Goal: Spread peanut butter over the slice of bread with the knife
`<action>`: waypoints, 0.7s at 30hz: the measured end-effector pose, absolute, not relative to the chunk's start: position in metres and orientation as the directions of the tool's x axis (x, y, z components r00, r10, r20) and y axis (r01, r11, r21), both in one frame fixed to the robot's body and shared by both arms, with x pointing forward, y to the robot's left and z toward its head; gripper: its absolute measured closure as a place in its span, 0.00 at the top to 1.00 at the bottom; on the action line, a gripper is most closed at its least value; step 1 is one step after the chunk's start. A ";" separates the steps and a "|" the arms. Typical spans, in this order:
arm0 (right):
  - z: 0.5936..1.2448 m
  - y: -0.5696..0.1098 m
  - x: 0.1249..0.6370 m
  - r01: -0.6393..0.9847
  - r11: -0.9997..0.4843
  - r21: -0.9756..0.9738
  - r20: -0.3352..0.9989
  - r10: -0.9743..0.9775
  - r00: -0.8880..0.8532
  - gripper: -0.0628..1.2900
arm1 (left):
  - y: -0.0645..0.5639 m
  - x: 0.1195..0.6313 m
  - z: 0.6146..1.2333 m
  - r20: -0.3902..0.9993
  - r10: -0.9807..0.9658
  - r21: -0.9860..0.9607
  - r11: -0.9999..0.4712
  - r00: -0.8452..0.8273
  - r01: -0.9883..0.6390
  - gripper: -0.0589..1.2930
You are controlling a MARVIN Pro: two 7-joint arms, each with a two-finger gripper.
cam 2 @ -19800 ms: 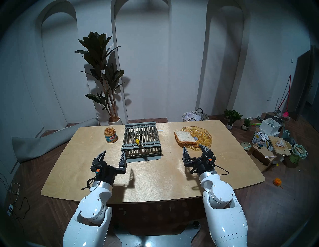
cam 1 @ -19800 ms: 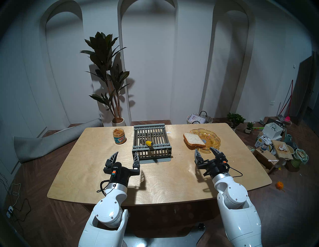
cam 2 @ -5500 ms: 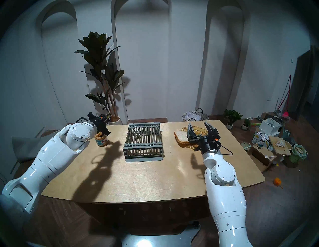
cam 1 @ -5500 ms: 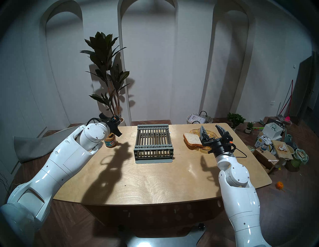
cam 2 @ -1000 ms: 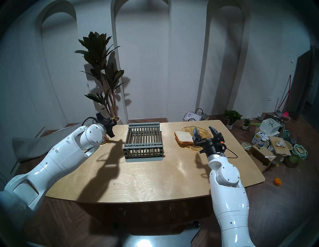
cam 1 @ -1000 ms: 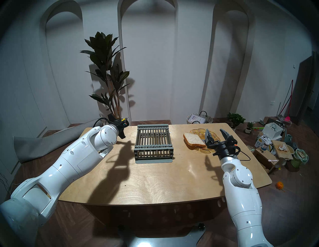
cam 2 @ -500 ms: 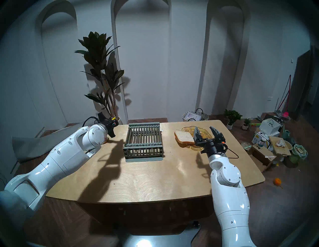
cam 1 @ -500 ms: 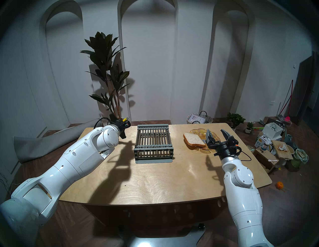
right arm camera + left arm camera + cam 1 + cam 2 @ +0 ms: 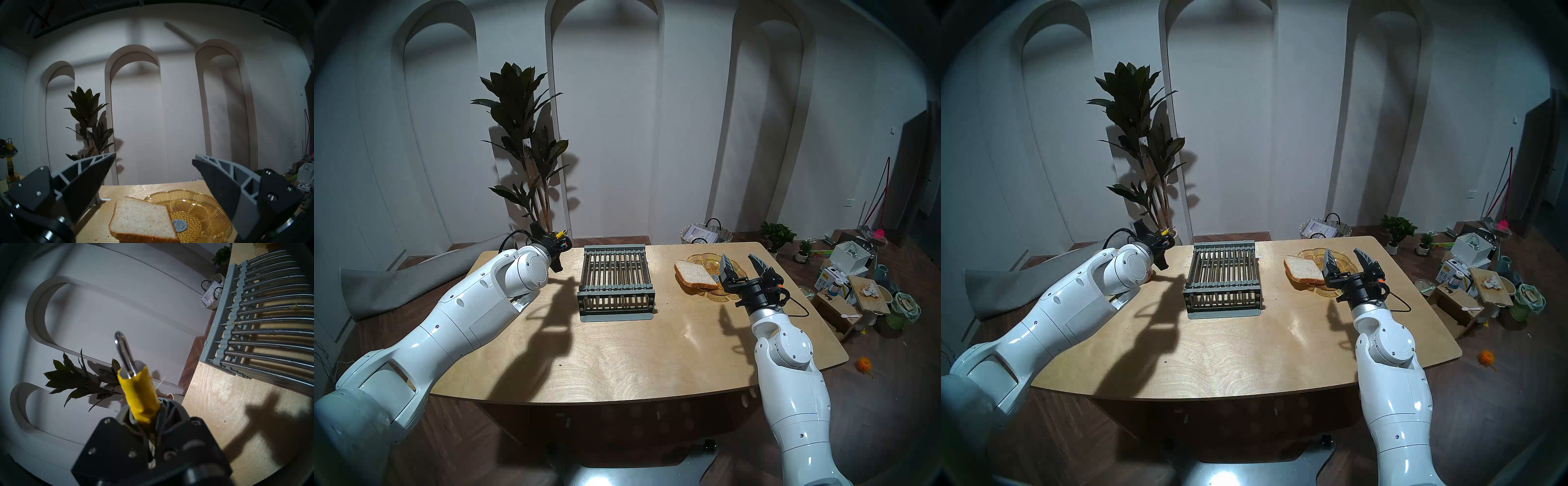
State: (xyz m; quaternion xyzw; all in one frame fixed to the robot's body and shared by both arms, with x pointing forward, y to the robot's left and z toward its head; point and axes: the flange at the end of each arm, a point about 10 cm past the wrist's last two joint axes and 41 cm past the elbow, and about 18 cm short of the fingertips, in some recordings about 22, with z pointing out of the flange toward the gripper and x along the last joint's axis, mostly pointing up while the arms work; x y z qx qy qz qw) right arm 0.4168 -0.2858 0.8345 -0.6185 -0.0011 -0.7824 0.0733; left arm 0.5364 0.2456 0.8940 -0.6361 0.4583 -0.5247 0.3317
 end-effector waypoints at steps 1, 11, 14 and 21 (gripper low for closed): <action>0.834 -0.286 0.417 0.116 -0.989 -0.089 0.968 -0.113 -0.224 0.95 | 0.245 0.536 0.894 0.364 -0.931 -0.903 -0.360 0.029 -0.235 0.06; 0.834 -0.286 0.418 0.119 -0.989 -0.090 0.968 -0.115 -0.224 0.95 | 0.242 0.536 0.903 0.368 -0.930 -0.906 -0.361 0.012 -0.222 0.06; 0.834 -0.284 0.419 0.121 -0.988 -0.092 0.967 -0.117 -0.224 0.95 | 0.242 0.536 0.907 0.373 -0.928 -0.904 -0.366 0.009 -0.219 0.06; 0.834 -0.281 0.419 0.124 -0.988 -0.096 0.967 -0.122 -0.225 0.95 | 0.238 0.532 0.920 0.448 -0.894 -0.874 -0.432 -0.026 -0.220 0.06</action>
